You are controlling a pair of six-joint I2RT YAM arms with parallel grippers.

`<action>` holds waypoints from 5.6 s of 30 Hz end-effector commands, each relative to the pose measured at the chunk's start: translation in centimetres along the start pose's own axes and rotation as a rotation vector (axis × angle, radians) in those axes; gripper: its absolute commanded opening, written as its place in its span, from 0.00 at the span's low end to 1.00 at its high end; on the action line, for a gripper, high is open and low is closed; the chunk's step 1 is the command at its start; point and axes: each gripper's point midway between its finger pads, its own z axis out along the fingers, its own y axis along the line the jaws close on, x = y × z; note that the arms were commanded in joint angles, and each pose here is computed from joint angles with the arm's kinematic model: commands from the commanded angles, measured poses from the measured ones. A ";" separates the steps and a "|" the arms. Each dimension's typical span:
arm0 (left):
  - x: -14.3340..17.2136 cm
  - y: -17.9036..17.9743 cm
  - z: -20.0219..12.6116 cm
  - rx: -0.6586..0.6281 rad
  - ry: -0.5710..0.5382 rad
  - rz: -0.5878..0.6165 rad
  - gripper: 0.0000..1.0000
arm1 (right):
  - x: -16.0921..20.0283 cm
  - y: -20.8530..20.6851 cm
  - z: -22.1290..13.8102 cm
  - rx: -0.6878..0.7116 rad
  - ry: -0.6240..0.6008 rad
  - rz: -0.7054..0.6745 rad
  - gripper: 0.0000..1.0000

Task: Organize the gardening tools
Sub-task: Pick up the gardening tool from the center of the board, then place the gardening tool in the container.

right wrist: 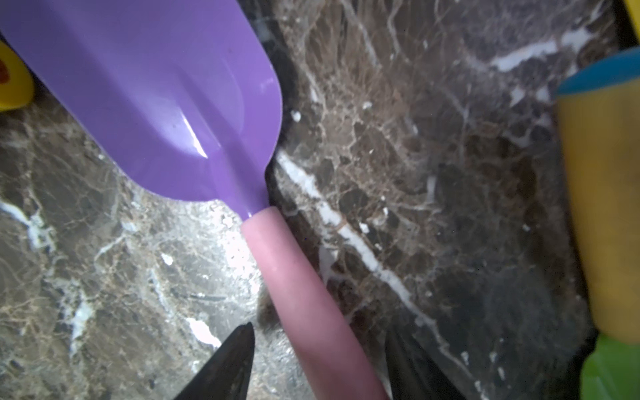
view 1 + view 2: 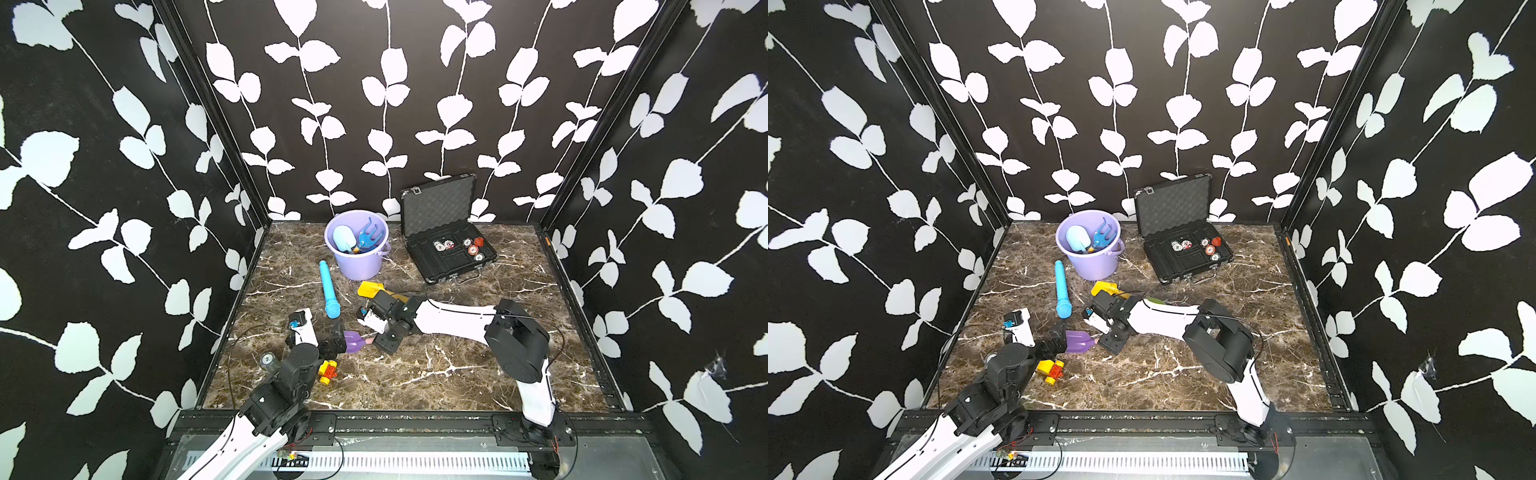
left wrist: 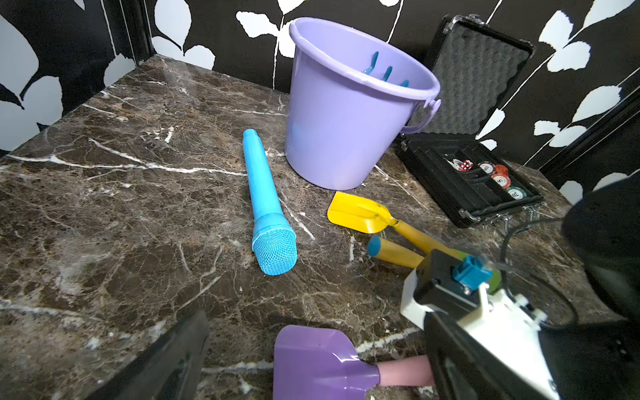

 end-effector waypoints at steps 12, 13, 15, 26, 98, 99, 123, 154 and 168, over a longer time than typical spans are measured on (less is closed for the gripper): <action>0.7 0.5 0.2 -0.020 0.011 -0.002 0.99 | 2.0 0.5 0.6 0.051 0.065 -0.014 0.24; 0.7 0.4 0.2 -0.019 0.012 -0.002 0.99 | 2.1 0.6 0.6 0.052 0.067 -0.017 0.21; 0.6 0.4 0.2 -0.017 0.011 -0.005 0.99 | 2.4 0.8 0.6 0.054 0.072 -0.021 0.17; 0.8 0.5 0.3 -0.026 0.016 -0.007 0.99 | 3.8 0.5 -0.8 0.105 0.021 0.017 0.00; -0.6 -14.6 7.3 0.558 0.500 0.130 0.47 | 3.4 -1.1 -9.1 0.226 -0.501 0.158 0.00; -0.6 -14.6 7.3 0.557 0.501 0.131 0.44 | 3.4 -1.2 -9.1 0.228 -0.503 0.160 0.00; -3.7 -14.2 6.1 0.526 0.390 0.185 0.00 | 2.9 -2.5 -10.9 0.296 -0.555 0.212 0.68; -27.4 -11.4 5.1 -0.019 -0.170 0.465 0.00 | 7.5 -7.3 -17.5 0.592 -0.734 0.462 0.99; -29.8 -12.1 14.2 -0.239 -0.138 0.687 0.00 | 7.3 -8.0 -18.1 0.604 -0.764 0.500 0.99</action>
